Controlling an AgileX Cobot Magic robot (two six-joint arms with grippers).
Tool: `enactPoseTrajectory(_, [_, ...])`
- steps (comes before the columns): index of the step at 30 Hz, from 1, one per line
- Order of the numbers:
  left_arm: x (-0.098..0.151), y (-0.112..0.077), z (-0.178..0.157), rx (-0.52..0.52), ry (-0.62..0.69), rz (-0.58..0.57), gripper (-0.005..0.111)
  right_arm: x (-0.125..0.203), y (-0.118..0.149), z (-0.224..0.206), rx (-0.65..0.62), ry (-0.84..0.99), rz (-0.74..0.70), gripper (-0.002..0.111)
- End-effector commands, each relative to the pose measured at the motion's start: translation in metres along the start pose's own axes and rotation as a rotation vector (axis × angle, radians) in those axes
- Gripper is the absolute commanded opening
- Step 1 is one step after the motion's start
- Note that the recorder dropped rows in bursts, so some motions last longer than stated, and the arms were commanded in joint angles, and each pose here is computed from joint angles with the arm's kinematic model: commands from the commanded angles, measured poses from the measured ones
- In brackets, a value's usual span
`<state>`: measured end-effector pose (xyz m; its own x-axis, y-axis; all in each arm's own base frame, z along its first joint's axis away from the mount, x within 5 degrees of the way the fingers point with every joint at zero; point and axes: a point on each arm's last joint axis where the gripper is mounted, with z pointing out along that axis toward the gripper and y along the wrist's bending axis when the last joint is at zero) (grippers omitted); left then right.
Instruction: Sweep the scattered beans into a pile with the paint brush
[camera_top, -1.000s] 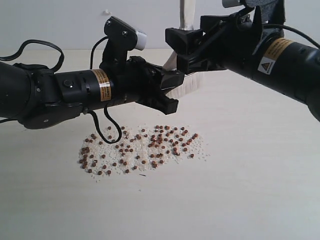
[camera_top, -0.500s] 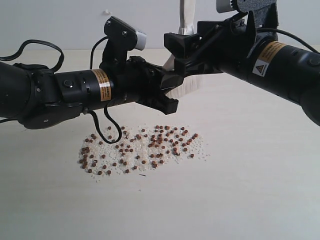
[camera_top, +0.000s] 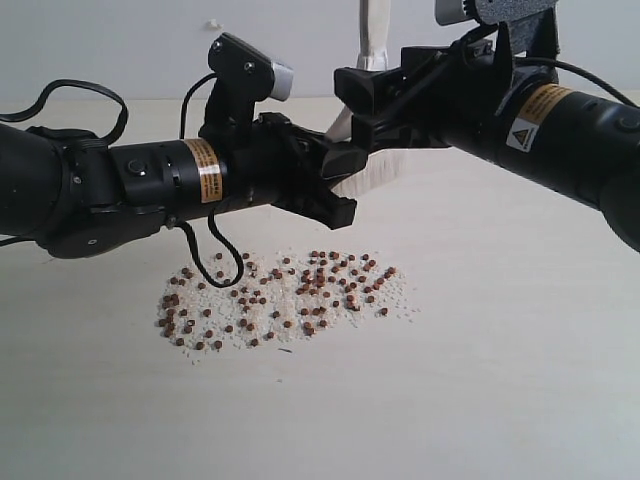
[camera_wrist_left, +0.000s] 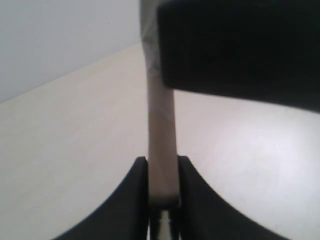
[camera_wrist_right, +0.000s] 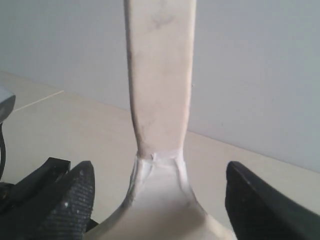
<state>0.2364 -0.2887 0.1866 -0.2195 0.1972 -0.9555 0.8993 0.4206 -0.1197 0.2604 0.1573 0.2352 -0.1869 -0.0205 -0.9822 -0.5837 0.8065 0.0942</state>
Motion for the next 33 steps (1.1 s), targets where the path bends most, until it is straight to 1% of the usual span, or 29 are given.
enactPoseTrajectory(1, [0.004, 0.0, 0.003, 0.008, -0.005, -0.015, 0.0, -0.001, 0.001, 0.002, 0.0, -0.003, -0.001, 0.068])
enactPoseTrajectory(5, [0.009, 0.0, 0.006, 0.018, -0.005, -0.022, 0.0, 0.002, 0.0, 0.002, 0.011, 0.035, 0.0, 0.072])
enactPoseTrajectory(13, [0.01, 0.0, 0.006, 0.021, -0.006, -0.023, 0.0, 0.021, -0.003, 0.013, 0.009, 0.079, 0.026, 0.072])
enactPoseTrajectory(22, [0.011, 0.0, 0.007, 0.026, -0.01, -0.018, 0.0, 0.019, -0.002, 0.015, -0.003, 0.04, 0.028, 0.072])
enactPoseTrajectory(24, [0.011, 0.0, 0.007, 0.027, -0.009, -0.016, 0.0, 0.015, -0.003, 0.015, 0.013, -0.013, 0.064, 0.072])
enactPoseTrajectory(28, [0.011, 0.0, 0.007, 0.027, -0.009, -0.016, 0.0, 0.011, -0.004, 0.015, 0.016, -0.049, 0.077, 0.072])
enactPoseTrajectory(31, [0.011, 0.0, 0.007, 0.027, -0.009, -0.016, 0.0, 0.011, -0.007, 0.015, 0.051, -0.061, 0.121, 0.072])
enactPoseTrajectory(33, [0.011, 0.0, 0.007, 0.027, -0.009, -0.016, 0.0, 0.013, -0.008, 0.017, 0.056, -0.055, 0.119, 0.072])
